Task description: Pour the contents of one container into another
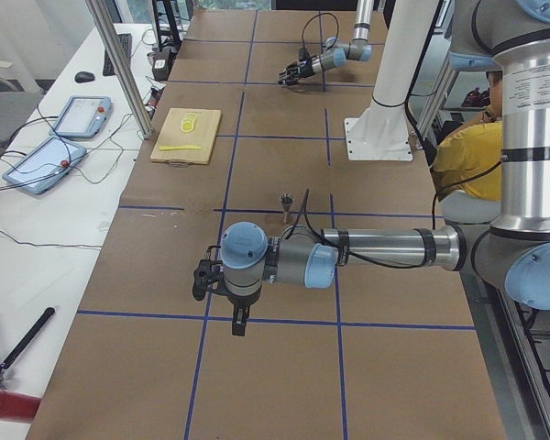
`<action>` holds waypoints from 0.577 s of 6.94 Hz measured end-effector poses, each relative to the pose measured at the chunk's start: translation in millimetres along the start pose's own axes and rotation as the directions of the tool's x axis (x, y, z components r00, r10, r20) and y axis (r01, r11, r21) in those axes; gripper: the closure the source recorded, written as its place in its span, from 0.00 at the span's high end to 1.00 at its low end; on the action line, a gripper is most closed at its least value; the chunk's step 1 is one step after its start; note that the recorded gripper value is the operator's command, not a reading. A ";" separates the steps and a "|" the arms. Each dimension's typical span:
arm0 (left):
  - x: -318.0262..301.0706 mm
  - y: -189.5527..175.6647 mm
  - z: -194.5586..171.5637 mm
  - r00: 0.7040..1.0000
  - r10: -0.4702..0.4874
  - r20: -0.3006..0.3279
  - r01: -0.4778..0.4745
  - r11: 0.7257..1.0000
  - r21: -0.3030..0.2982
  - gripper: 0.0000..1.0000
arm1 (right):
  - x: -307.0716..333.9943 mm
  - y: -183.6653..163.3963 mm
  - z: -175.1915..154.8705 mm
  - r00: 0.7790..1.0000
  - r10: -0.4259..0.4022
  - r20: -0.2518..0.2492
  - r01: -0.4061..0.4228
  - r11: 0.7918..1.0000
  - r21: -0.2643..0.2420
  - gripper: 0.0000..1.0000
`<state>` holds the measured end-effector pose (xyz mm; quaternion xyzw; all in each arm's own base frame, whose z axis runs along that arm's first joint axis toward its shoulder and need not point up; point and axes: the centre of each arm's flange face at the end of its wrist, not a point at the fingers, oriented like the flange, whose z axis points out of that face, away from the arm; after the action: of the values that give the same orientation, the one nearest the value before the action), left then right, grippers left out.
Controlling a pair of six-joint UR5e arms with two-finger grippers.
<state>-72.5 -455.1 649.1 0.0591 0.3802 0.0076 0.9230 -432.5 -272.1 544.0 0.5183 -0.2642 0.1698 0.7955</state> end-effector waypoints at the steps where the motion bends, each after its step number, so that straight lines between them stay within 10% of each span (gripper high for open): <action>1: 0.0 0.0 0.0 1.000 0.000 0.000 0.000 1.000 0.000 1.00 | 1.5 1.6 0.8 1.000 0.001 0.001 -0.001 1.000 0.000 0.28; 4: -0.1 0.0 0.0 1.000 0.000 0.000 0.000 1.000 0.000 1.00 | 1.1 0.4 0.6 1.000 0.002 0.004 -0.002 1.000 0.000 1.00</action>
<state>-72.5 -455.1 649.2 0.0590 0.3802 0.0075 0.9230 -432.0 -272.5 545.1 0.5184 -0.2665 0.1697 0.7946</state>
